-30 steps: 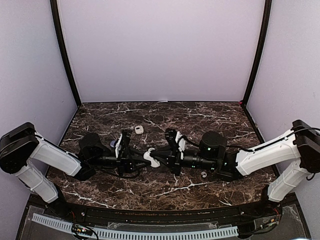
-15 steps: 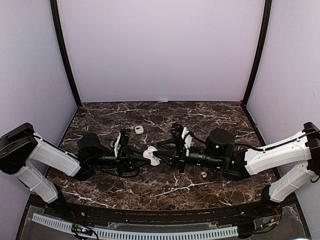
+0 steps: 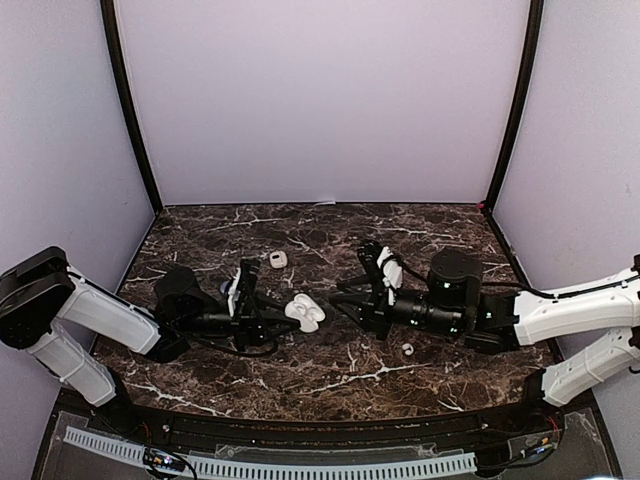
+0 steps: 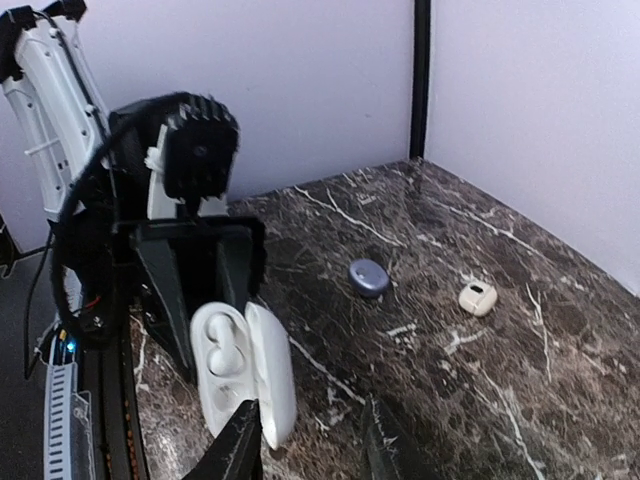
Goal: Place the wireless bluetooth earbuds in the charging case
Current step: Pick up the right earbud from the center of the board.
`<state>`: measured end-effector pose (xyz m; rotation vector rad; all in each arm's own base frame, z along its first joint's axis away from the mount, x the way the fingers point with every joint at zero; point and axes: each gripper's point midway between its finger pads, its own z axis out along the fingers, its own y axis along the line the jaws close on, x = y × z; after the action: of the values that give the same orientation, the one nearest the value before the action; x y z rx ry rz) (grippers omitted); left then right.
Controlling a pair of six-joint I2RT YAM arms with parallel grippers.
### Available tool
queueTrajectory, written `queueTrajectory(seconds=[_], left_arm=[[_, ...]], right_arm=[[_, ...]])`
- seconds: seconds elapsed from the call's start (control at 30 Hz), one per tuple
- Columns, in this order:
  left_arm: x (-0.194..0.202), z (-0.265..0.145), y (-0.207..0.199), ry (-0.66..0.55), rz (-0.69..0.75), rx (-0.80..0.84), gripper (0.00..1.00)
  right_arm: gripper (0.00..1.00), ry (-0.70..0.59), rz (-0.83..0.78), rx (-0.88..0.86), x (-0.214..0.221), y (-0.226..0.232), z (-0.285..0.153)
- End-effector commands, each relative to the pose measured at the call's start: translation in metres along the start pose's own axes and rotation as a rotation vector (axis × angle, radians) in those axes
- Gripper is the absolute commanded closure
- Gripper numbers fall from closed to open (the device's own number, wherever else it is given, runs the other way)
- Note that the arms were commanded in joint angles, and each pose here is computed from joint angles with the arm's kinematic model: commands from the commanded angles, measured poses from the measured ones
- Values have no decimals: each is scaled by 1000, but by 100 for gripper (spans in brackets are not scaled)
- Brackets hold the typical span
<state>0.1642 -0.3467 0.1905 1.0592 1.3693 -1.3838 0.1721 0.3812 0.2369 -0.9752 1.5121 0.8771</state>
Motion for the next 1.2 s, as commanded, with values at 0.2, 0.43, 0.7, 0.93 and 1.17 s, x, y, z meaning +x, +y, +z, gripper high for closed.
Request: queueTrajectory(seconds=[0.2, 0.43, 0.7, 0.93, 1.17], left_arm=[[2, -9, 2, 5, 47, -56, 85], [6, -11, 1, 5, 45, -45, 85], [9, -13, 2, 8, 46, -45, 85], [9, -16, 0, 0, 41, -50, 85], [10, -15, 0, 2, 43, -41, 85]], right_arm=[[72, 398, 380, 322, 95, -62, -65], [74, 516, 597, 468, 147, -83, -100], [76, 560, 781, 478, 181, -103, -118], [77, 600, 831, 495, 195, -116, -125], [82, 634, 848, 532, 204, -122, -131]])
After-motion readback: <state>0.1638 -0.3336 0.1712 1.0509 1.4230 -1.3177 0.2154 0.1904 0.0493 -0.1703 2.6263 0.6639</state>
